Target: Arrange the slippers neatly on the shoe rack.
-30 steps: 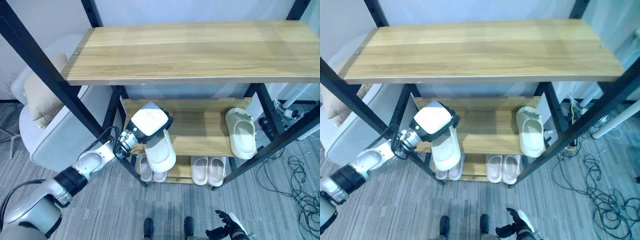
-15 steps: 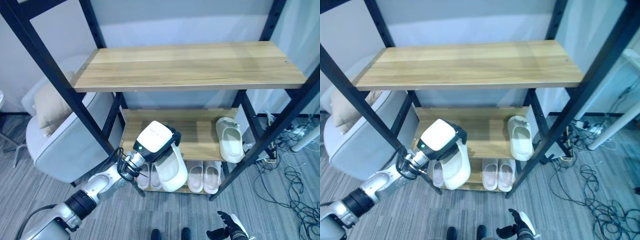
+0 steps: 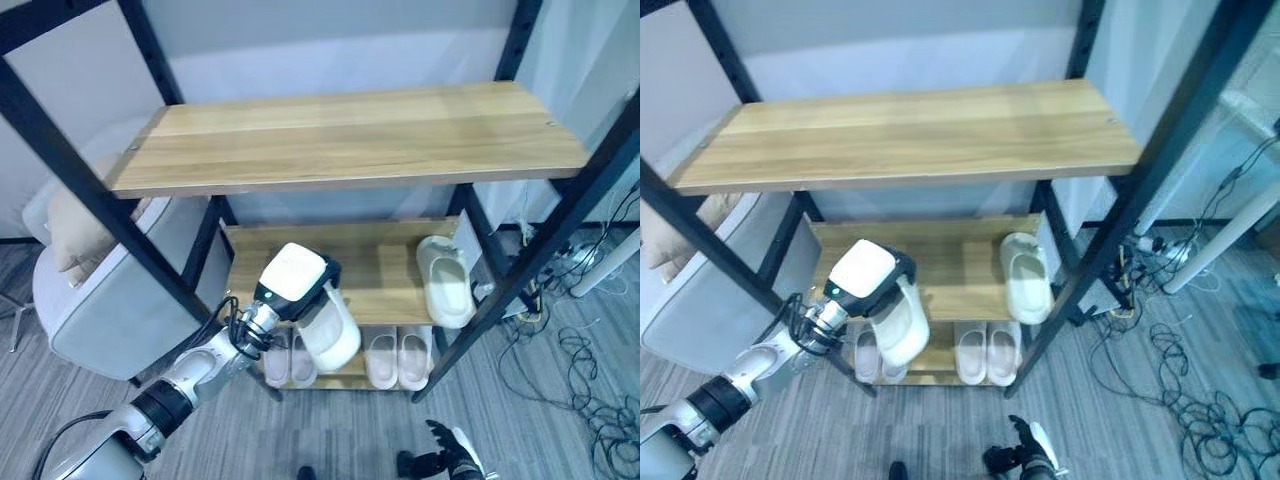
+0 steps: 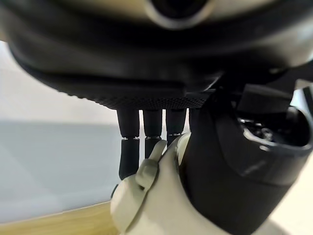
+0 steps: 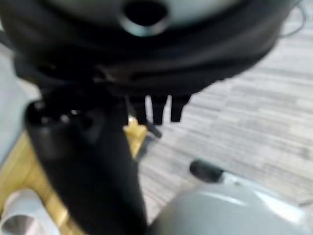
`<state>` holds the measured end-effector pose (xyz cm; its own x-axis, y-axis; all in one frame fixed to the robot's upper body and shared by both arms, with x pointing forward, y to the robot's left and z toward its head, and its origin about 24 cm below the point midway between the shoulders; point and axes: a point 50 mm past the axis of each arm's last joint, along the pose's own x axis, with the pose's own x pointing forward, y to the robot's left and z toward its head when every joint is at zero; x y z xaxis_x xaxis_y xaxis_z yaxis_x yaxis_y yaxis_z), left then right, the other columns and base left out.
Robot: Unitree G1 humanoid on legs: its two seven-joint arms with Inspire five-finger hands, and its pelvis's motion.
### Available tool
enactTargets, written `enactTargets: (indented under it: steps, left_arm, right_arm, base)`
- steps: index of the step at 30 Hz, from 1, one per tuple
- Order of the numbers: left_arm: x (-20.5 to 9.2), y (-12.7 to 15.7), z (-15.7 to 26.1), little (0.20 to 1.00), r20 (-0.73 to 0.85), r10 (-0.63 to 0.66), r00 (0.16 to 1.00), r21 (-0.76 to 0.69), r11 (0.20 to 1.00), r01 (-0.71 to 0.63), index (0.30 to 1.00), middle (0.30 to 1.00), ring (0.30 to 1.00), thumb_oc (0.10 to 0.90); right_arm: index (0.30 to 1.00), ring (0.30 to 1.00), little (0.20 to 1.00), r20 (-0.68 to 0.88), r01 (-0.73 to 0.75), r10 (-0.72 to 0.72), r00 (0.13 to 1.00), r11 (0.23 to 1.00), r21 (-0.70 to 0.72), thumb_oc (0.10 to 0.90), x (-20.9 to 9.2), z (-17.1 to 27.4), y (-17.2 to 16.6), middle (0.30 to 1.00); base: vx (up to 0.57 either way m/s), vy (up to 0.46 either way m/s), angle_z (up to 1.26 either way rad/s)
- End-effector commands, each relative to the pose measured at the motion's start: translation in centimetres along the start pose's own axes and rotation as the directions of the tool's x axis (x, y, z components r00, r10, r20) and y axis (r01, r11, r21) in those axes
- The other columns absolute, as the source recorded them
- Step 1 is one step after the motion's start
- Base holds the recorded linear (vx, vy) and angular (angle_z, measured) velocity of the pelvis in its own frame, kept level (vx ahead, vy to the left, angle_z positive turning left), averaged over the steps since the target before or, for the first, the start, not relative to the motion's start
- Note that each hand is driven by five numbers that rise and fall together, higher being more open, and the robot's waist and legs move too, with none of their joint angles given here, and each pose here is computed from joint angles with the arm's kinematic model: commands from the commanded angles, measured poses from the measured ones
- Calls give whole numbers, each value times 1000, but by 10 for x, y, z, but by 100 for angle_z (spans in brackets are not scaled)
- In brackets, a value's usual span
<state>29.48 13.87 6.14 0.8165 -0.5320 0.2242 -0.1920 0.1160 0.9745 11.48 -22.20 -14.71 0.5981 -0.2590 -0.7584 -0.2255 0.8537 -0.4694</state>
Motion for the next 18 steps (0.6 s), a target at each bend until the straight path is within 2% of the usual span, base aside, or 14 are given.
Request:
enactTargets:
  steps: [1, 7, 15, 18]
  left_arm:
    - [33, 76, -21, 300, 23, 367, 930, 109, 924, -367, 300, 300, 300, 400]
    - [36, 88, -25, 300, 37, 408, 912, 153, 900, -409, 300, 300, 300, 400]
    - [37, 87, -23, 300, 61, 413, 909, 168, 893, -417, 300, 300, 300, 400]
    - [46, 85, -18, 300, 77, 398, 914, 164, 899, -405, 300, 300, 300, 400]
  right_arm:
    - [900, 900, 900, 44, 33, -28, 999, 994, -104, 800, -6, -11, -9, 900]
    - [900, 900, 900, -10, 81, -83, 997, 988, -128, 800, -6, -24, -20, 900]
    - [900, 900, 900, -27, 80, -83, 996, 992, -93, 800, -7, -25, -13, 900]
    - [900, 900, 900, -18, 73, -75, 997, 994, -82, 800, -5, -19, -10, 900]
  base:
    - [41, -326, 3]
    - [-5, -209, 18]
    - [52, 25, -8]
    - [70, 114, 0]
